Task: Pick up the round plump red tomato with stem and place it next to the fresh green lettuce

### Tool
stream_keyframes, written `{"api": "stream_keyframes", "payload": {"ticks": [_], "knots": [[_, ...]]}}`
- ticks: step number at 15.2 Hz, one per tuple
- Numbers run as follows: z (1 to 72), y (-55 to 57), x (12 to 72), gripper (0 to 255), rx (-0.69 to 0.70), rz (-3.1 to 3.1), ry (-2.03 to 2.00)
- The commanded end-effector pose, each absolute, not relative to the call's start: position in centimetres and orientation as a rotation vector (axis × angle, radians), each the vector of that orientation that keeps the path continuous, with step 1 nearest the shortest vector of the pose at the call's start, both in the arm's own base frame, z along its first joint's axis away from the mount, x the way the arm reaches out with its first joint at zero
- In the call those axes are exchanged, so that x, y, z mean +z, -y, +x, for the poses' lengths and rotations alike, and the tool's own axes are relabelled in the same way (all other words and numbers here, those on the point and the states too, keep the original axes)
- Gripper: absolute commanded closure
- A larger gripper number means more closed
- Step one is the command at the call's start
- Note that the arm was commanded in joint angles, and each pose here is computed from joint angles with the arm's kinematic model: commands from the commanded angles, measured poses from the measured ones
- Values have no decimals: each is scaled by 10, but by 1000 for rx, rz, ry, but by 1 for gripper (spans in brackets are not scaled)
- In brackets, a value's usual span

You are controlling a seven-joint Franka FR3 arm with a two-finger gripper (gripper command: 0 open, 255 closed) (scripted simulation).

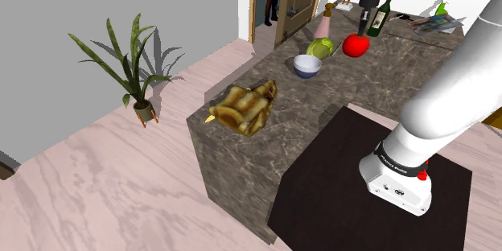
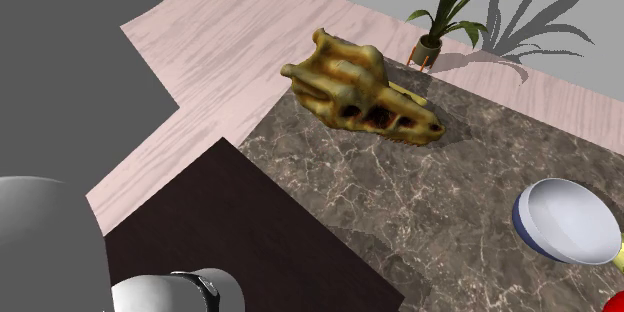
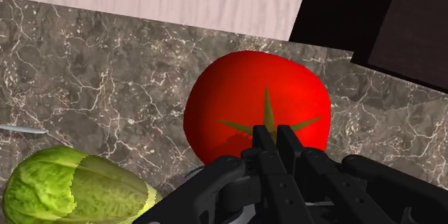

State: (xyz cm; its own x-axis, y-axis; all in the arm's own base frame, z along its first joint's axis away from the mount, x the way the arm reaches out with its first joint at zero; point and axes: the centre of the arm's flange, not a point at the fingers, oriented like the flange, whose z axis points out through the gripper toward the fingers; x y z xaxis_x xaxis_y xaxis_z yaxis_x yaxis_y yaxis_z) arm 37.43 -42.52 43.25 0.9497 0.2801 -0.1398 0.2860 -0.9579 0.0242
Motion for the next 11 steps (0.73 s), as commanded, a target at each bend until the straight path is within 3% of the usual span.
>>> {"api": "stream_keyframes", "payload": {"ticks": [1,11], "knots": [[373,450,430,255,-208,3057,-448],[367,503,399,255,-208,3057,-448]]}}
